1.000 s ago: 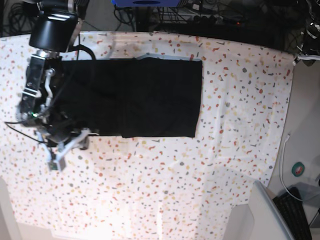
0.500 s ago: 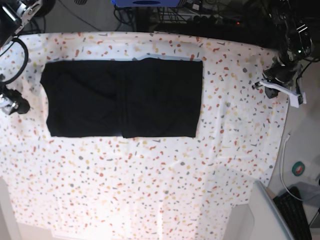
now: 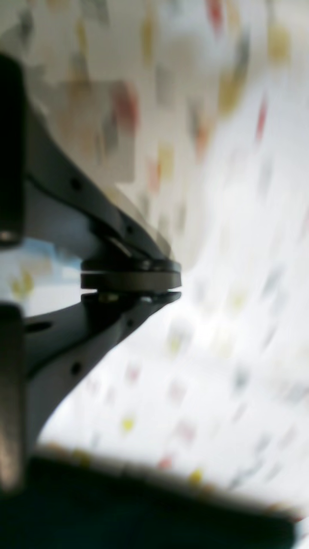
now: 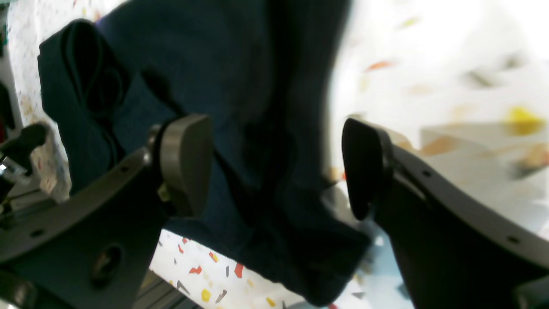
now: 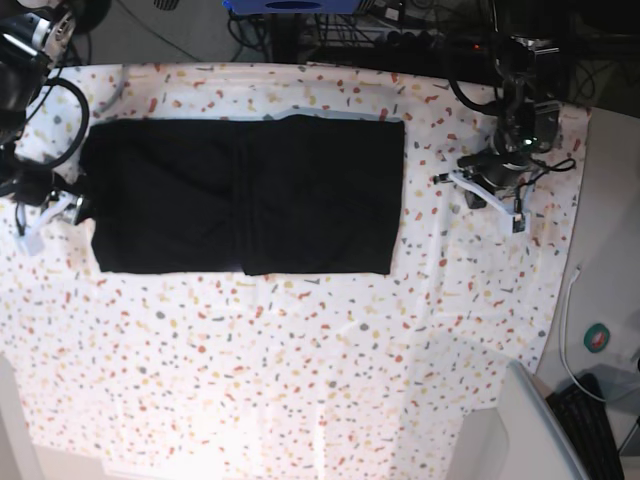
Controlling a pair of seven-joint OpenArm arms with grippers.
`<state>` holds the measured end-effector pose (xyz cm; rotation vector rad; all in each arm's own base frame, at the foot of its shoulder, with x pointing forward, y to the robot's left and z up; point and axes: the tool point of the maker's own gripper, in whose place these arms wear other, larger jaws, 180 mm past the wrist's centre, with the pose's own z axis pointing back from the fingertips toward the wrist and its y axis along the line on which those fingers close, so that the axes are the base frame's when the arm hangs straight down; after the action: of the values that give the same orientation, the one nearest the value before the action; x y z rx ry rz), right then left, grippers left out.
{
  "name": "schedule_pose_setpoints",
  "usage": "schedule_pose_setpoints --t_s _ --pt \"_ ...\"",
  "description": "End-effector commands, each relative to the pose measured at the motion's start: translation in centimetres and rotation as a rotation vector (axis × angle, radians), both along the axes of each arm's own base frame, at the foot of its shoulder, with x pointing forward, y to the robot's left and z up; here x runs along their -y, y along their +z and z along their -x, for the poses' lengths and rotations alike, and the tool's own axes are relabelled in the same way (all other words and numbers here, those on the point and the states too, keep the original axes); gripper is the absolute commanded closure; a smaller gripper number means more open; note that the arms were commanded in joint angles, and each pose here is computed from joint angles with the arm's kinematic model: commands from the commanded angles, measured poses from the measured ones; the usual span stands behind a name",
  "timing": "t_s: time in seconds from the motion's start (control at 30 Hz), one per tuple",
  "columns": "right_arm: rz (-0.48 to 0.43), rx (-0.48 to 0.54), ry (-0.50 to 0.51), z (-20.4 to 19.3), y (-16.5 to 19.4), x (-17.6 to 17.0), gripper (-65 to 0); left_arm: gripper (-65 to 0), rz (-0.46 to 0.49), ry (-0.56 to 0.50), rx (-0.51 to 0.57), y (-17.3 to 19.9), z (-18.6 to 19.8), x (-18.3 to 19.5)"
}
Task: Layout the t-shirt on the table in an organized manner, then fold the t-shirt properly
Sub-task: 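Grasp the folded shirt edge with the right gripper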
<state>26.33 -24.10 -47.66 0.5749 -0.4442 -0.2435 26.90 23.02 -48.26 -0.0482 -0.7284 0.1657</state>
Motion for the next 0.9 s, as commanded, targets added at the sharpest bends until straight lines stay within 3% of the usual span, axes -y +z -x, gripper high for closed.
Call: schedule_pose_setpoints --t_s 0.0,0.13,0.3,0.47,0.63,0.7,0.77,0.87 --pt "0.020 0.034 -0.002 -0.8 0.9 1.1 -44.0 0.0 0.007 -0.024 0.015 0.1 -0.5 0.5" --pt "0.006 0.002 0.002 0.6 -0.2 0.2 -44.0 0.0 0.030 -0.084 -0.020 -2.5 0.7 3.3" --pt "0.000 -0.019 0.016 1.2 -0.5 -0.2 -44.0 0.0 0.055 -0.176 -0.003 -3.0 0.9 7.1" --pt "-0.012 -0.009 0.103 0.6 -0.3 -3.3 -44.0 0.0 0.103 -0.190 -0.005 -3.3 1.1 10.1" --pt "-0.021 -0.003 0.108 0.3 -0.4 -4.1 -42.9 0.0 0.130 -0.187 0.002 -3.1 0.9 11.5" --pt "-0.013 0.012 0.100 -0.3 0.0 -3.6 -36.3 0.0 0.130 -0.187 0.002 -3.1 0.9 11.5" --pt "0.002 0.028 0.091 -0.6 0.2 -3.0 -25.2 0.0 0.130 -0.187 0.002 -3.1 0.9 11.5" --pt "0.029 0.044 0.088 -1.1 0.7 -1.8 -1.8 0.0 0.137 -0.212 -0.001 -3.2 1.0 12.5"
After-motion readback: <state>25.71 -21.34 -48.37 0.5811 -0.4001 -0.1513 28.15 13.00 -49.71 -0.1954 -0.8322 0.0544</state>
